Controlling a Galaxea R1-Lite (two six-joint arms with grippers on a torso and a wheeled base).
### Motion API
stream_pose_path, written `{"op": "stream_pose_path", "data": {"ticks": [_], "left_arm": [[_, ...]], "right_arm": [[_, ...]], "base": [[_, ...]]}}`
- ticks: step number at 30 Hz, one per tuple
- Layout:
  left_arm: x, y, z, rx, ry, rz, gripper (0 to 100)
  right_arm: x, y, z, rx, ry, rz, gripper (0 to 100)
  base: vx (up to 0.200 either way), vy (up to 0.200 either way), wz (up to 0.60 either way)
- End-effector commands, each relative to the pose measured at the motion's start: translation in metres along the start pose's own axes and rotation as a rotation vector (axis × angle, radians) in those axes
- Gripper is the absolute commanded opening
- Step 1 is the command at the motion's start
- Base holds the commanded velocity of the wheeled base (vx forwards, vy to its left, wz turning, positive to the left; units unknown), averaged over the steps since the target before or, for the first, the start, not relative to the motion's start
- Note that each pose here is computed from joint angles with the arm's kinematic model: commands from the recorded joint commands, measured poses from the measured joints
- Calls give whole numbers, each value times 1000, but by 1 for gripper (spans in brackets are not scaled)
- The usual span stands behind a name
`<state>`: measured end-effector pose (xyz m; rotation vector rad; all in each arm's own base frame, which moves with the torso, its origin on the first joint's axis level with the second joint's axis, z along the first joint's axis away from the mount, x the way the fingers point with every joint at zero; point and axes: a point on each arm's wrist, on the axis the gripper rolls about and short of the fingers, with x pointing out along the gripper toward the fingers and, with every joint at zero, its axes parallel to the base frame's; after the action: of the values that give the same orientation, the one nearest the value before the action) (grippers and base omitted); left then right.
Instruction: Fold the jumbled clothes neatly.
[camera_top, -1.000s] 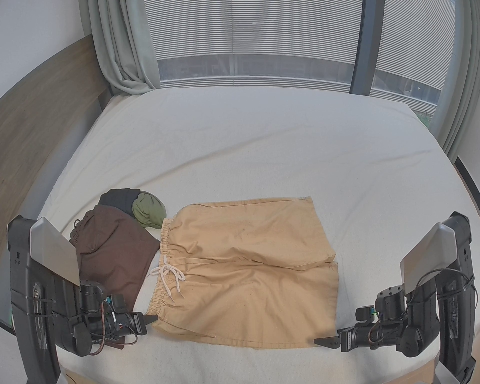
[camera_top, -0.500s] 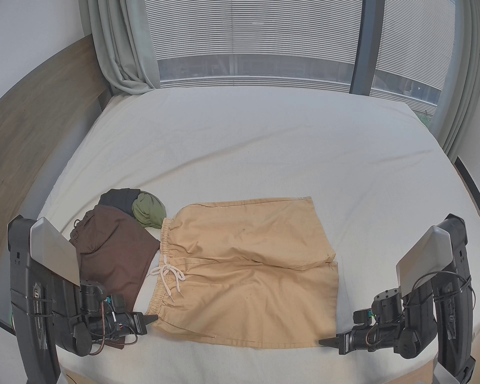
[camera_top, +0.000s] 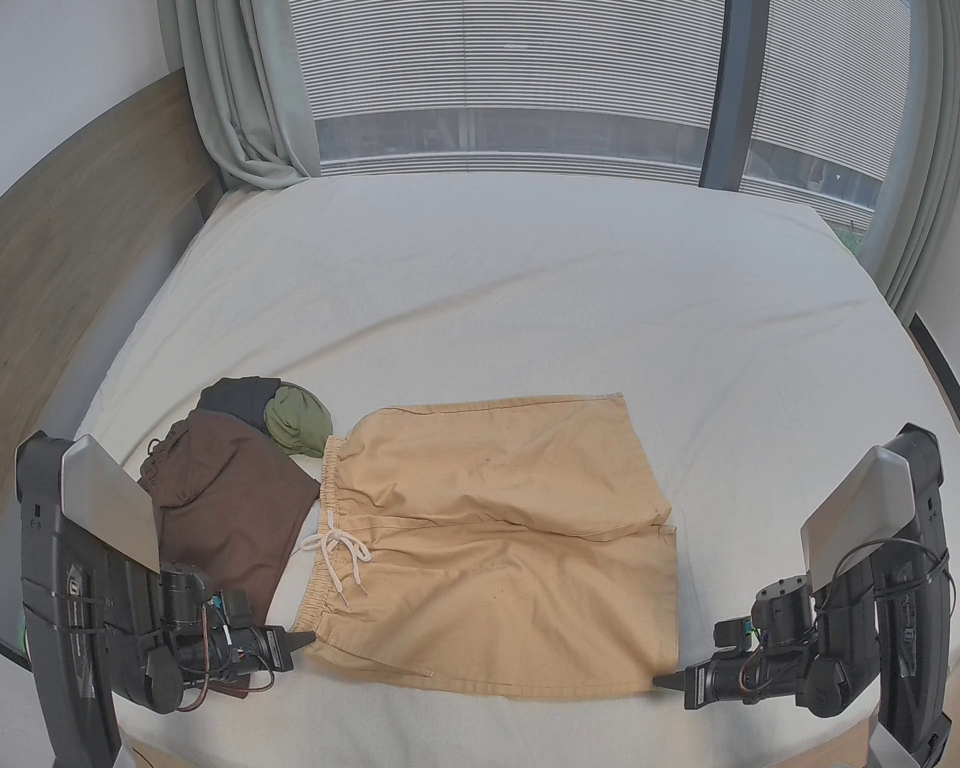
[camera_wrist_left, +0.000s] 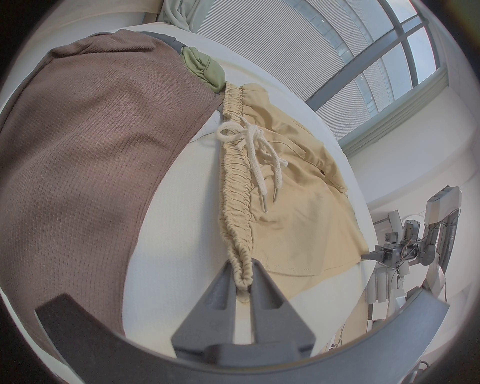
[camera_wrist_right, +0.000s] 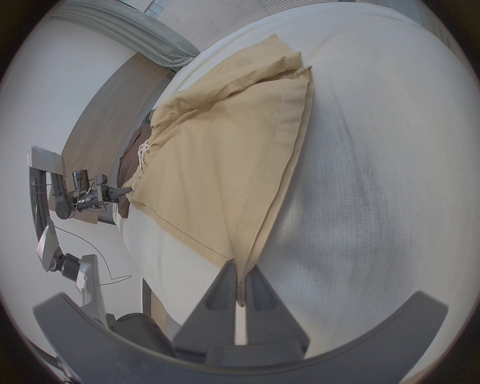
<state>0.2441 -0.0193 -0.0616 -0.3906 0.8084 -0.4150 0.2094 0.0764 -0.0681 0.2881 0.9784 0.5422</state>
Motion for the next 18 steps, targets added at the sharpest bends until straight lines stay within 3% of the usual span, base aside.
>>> {"op": "stream_pose_path", "data": {"ticks": [1, 18], "left_arm": [[-5, -3, -6, -9, 31, -4, 0], [-21, -4, -24, 6, 117, -2, 0]], "right_arm": [[-11, 3, 2, -1, -17, -1, 0], [-18, 3, -10, -31, 53, -18, 0]], "base": [[0, 0, 0], [0, 0, 0]]}}
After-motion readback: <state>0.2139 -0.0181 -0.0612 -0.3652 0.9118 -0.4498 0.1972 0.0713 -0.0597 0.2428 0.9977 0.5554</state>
